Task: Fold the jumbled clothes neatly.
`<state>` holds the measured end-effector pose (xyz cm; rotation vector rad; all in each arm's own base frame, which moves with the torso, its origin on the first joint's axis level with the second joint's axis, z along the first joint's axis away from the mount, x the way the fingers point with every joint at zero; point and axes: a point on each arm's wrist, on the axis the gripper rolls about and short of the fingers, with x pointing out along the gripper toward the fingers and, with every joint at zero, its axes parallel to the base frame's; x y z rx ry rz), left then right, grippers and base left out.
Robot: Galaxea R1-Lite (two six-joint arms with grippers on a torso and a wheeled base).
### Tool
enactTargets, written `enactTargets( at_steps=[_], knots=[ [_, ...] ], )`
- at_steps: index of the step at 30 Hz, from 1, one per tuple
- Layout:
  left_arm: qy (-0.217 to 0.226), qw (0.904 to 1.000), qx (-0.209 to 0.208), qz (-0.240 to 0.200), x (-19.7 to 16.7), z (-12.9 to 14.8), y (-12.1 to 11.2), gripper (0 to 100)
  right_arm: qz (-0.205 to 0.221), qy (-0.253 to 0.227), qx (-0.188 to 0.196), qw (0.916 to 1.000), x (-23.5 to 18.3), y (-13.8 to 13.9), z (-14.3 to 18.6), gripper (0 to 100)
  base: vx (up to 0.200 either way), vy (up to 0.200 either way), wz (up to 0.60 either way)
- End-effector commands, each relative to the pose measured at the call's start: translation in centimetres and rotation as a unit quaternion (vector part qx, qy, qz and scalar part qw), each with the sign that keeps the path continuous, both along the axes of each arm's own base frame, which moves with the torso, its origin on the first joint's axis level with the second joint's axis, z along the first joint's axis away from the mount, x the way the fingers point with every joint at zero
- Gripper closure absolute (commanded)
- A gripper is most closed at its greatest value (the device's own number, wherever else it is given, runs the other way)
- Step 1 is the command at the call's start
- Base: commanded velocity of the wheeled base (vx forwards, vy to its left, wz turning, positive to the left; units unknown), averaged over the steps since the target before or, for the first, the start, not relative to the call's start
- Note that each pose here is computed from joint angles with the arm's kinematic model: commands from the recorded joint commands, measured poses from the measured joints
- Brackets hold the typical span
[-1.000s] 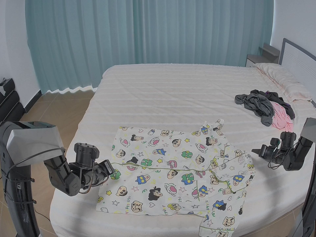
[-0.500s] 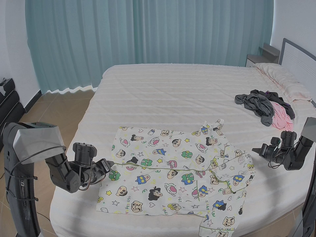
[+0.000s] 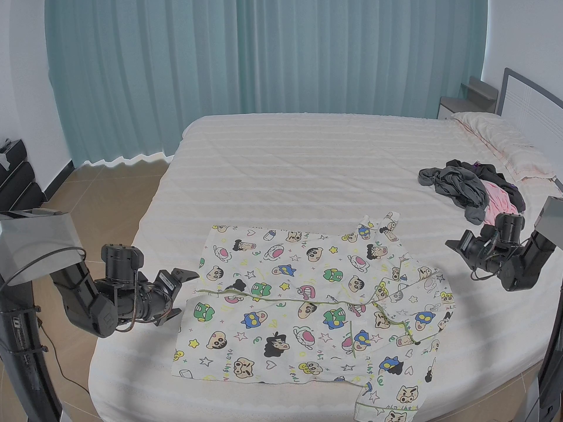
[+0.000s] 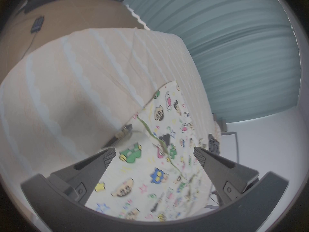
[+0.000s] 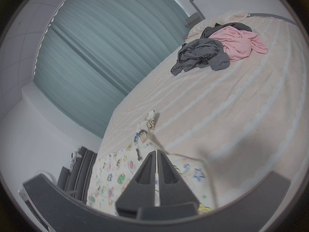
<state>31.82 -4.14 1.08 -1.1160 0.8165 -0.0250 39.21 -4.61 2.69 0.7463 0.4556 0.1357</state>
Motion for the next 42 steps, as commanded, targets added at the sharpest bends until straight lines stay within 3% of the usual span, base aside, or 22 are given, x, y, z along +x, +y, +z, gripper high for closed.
enactTargets(
  at_steps=[1,5,19,20,35,42],
  knots=[
    [-0.011,0.9990,-0.042,-0.002,-1.5,2.5,0.2,0,0.021,-0.001,0.015,0.9997,2.8,4.1,0.2,100,0.000,0.000,0.00],
    [-0.007,0.9990,-0.043,-0.006,-1.9,2.3,0.2,0,0.029,0.017,0.011,0.9994,5.4,5.7,-1.0,100,0.000,0.000,0.00],
    [-0.042,0.9982,-0.043,-0.010,-2.7,1.8,-0.1,0,0.036,0.043,-0.009,0.9984,11.0,6.2,-3.6,100,0.000,0.000,0.00],
    [-0.042,0.9982,-0.043,-0.010,-2.7,1.8,-0.1,0,0.037,0.041,-0.012,0.9984,11.3,6.2,-3.8,0,0.000,0.000,0.00],
    [-0.041,0.9982,-0.041,-0.011,-2.8,1.7,-0.1,0,0.075,0.024,-0.043,0.9959,12.8,9.1,-4.7,0,0.000,0.000,0.00],
    [-0.040,0.9983,-0.041,-0.011,-2.9,1.7,-0.1,0,0.070,0.040,-0.070,0.9942,13.4,8.6,-5.1,0,0.000,0.000,0.00]
  ],
)
